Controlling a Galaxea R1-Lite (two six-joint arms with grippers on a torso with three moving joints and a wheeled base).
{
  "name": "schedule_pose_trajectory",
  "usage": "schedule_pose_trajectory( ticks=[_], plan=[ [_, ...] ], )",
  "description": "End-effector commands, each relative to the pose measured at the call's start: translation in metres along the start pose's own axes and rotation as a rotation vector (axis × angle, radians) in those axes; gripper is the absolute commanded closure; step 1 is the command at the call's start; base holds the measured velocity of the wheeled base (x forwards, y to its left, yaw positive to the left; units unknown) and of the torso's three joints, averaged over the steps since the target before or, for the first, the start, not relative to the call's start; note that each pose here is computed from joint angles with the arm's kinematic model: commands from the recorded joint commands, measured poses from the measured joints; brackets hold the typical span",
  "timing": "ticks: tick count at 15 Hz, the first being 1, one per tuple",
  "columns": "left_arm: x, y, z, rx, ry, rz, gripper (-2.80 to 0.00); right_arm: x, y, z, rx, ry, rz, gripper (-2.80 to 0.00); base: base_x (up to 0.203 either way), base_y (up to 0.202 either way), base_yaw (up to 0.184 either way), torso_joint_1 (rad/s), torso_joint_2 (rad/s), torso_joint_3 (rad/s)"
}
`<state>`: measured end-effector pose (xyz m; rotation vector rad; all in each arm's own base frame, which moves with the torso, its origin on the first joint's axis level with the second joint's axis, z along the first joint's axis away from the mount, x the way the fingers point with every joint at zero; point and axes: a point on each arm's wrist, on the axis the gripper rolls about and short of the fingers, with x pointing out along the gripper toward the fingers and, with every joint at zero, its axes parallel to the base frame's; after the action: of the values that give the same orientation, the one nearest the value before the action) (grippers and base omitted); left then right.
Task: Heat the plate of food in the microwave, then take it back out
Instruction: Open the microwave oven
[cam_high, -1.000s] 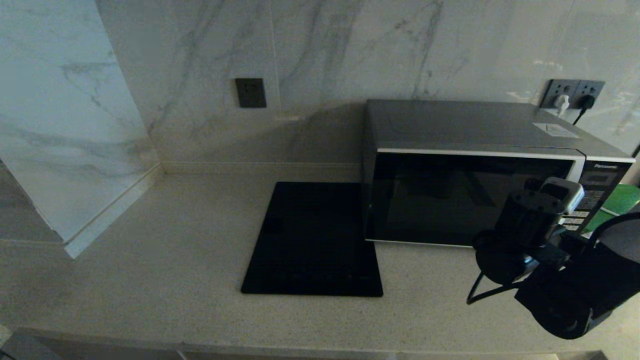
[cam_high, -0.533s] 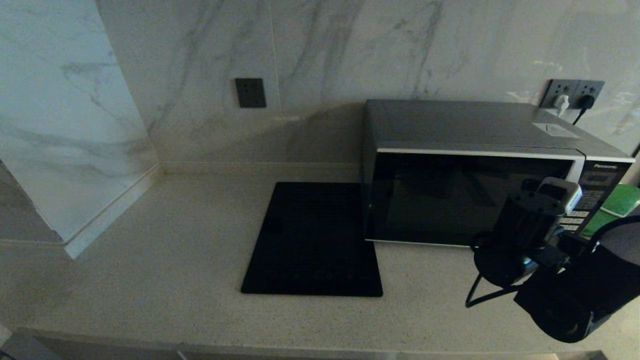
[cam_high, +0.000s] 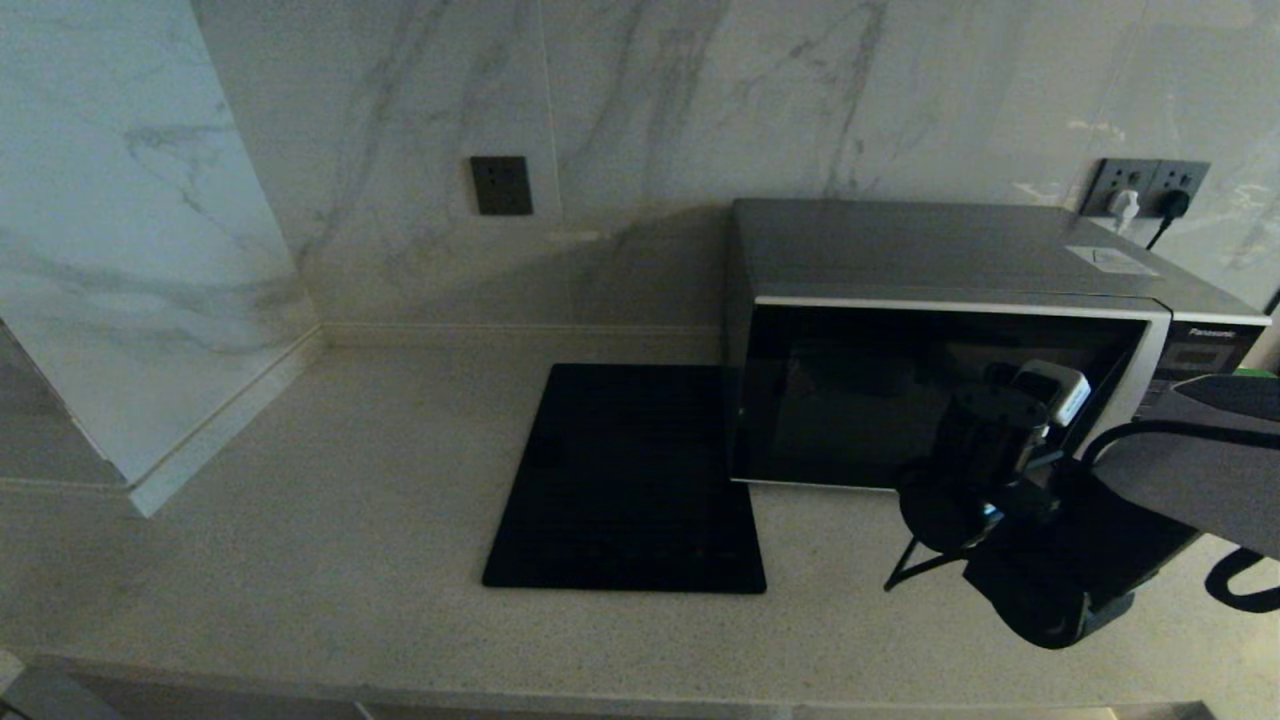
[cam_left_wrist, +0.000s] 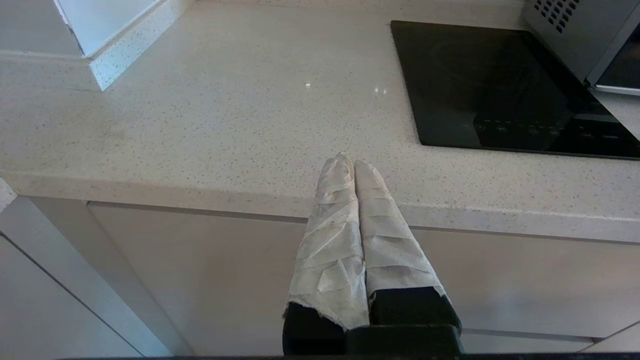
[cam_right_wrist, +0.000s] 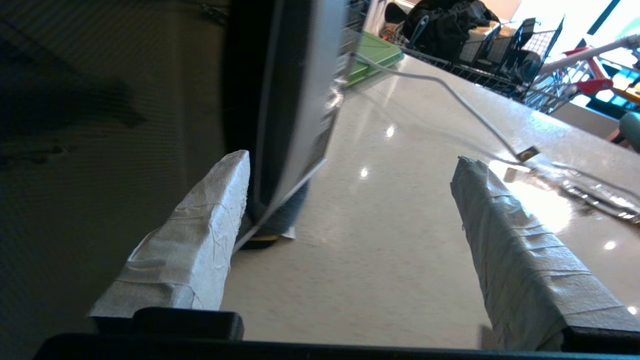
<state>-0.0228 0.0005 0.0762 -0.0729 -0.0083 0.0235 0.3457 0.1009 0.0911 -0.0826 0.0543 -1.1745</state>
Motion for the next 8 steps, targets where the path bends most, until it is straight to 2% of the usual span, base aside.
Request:
schedule_pose_trajectory(
  ticks=[1, 8],
  plan=[
    [0.000, 0.000, 0.000, -0.001, 0.001, 0.001, 0.00, 0.003, 0.016, -0.013, -0.006, 0.001, -0.015, -2.80, 0.000, 0.000, 0.000, 0.000, 0.00, 0.000],
    [0.000, 0.000, 0.000, -0.001, 0.000, 0.001, 0.00, 0.018, 0.040, 0.002, -0.013, 0.001, -0.048, -2.80, 0.000, 0.000, 0.000, 0.000, 0.00, 0.000]
  ],
)
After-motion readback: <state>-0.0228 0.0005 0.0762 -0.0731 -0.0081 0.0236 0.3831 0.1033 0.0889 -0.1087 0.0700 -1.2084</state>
